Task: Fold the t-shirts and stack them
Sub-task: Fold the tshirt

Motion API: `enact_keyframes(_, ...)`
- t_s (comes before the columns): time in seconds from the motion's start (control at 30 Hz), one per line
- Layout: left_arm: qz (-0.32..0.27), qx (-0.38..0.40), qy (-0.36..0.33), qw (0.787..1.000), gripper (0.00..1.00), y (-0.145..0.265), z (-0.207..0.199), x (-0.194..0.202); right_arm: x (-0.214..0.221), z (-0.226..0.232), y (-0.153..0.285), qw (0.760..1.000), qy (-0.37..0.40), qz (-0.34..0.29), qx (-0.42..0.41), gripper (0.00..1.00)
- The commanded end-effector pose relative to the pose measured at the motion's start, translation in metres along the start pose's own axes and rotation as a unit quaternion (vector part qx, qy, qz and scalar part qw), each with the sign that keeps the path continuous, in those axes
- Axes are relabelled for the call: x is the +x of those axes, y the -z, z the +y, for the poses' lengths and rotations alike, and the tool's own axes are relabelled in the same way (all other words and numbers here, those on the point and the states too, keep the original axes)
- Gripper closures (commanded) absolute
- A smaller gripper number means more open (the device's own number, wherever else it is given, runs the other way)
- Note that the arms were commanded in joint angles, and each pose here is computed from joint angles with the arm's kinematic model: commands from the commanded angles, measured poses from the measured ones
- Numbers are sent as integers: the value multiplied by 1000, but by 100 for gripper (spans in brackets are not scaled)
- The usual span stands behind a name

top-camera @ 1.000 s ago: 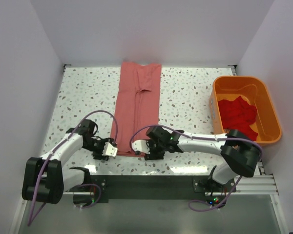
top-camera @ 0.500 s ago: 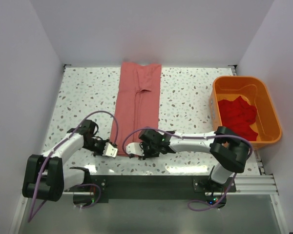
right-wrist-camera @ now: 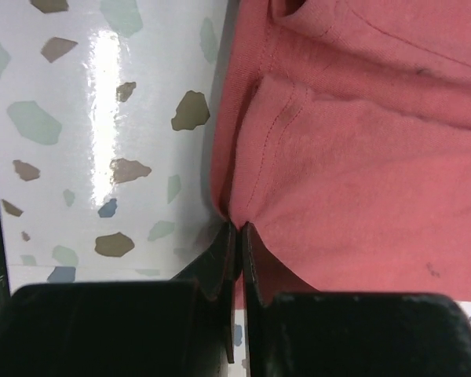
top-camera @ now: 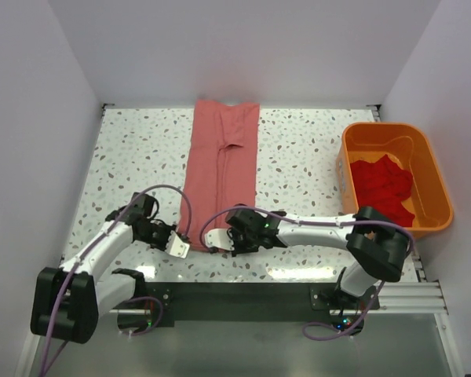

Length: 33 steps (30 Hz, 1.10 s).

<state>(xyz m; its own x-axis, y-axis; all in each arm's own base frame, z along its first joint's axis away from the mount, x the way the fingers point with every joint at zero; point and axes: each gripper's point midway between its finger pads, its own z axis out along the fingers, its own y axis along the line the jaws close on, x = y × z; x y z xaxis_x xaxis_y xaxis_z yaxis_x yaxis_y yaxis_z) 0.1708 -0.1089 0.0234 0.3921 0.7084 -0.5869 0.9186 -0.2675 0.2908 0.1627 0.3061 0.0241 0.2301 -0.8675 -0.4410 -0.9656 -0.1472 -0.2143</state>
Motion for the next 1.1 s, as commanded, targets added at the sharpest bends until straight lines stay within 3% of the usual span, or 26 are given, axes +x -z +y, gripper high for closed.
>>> enact_keyframes(0.0, -14, 5, -34, 999, 100, 7, -11, -15, -16, 5, 23, 999, -8, -37, -9, 100)
enact_keyframes(0.23, -49, 4, -23, 999, 100, 26, -19, -46, -35, 24, 56, 996, -25, -76, -29, 100)
enact_keyframes(0.53, -58, -84, -2, 995, 100, 55, 81, -58, -17, -58, 80, 995, -38, -85, 25, 100)
enact_keyframes(0.8, -36, -131, -22, 990, 100, 51, 164, -30, -1, -140, 78, 995, -14, -89, 35, 100)
enact_keyframes(1.07, -19, -145, -13, 989, 100, 39, 243, 9, 26, -215, 67, 995, -37, -83, 39, 100)
